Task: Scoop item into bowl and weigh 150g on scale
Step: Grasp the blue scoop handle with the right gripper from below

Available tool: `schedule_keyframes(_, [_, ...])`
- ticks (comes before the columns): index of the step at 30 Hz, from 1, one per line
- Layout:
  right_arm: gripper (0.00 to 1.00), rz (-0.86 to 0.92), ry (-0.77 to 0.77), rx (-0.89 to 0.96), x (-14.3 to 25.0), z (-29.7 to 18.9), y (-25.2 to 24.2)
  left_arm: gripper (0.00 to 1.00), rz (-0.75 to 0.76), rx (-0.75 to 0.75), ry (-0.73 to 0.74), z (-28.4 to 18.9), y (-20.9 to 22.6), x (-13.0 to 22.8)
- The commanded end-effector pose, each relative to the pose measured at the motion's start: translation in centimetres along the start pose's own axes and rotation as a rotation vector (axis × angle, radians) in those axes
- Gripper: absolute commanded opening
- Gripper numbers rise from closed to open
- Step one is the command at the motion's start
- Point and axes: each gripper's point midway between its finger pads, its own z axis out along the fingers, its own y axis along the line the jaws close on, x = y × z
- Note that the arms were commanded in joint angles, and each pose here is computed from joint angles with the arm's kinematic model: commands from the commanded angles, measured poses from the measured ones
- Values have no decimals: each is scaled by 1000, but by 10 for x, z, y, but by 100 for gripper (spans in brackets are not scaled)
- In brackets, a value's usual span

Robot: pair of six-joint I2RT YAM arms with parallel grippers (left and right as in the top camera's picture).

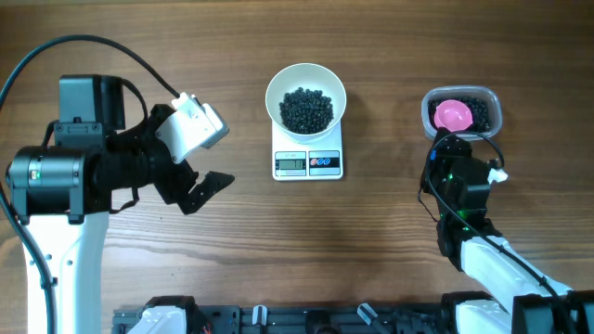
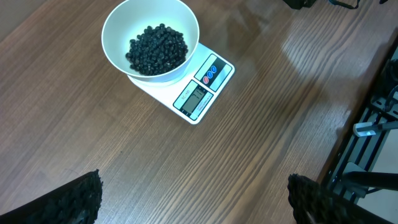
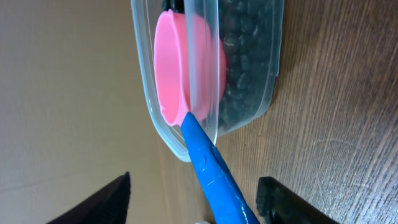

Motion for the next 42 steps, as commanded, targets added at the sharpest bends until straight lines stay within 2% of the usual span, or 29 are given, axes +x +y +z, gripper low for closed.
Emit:
schedule_keyframes(1, [62,37,25,-12,5,-1,4,100,19,-15,-9,-5,2,-2])
schedule_keyframes(10, [34,59,17,-8,4,-1,3,100,19,-15,-9,-5,2,-2])
schedule_keyframes(14, [17,60,17,-9,4,-1,3,100,19,-15,-10,-5,2,-3])
schedule_keyframes(19, [5,66,18,-10,4,-1,3,100,19,-15,-10,-5,2,-3])
schedule_keyframes(32, [5,54,126,3,23,-2,3,100,19,-15,-9,-5,2,-2])
schedule_keyframes(42, [5,28,125,42,23,-3,6,100,19,-15,-9,-5,2,-2])
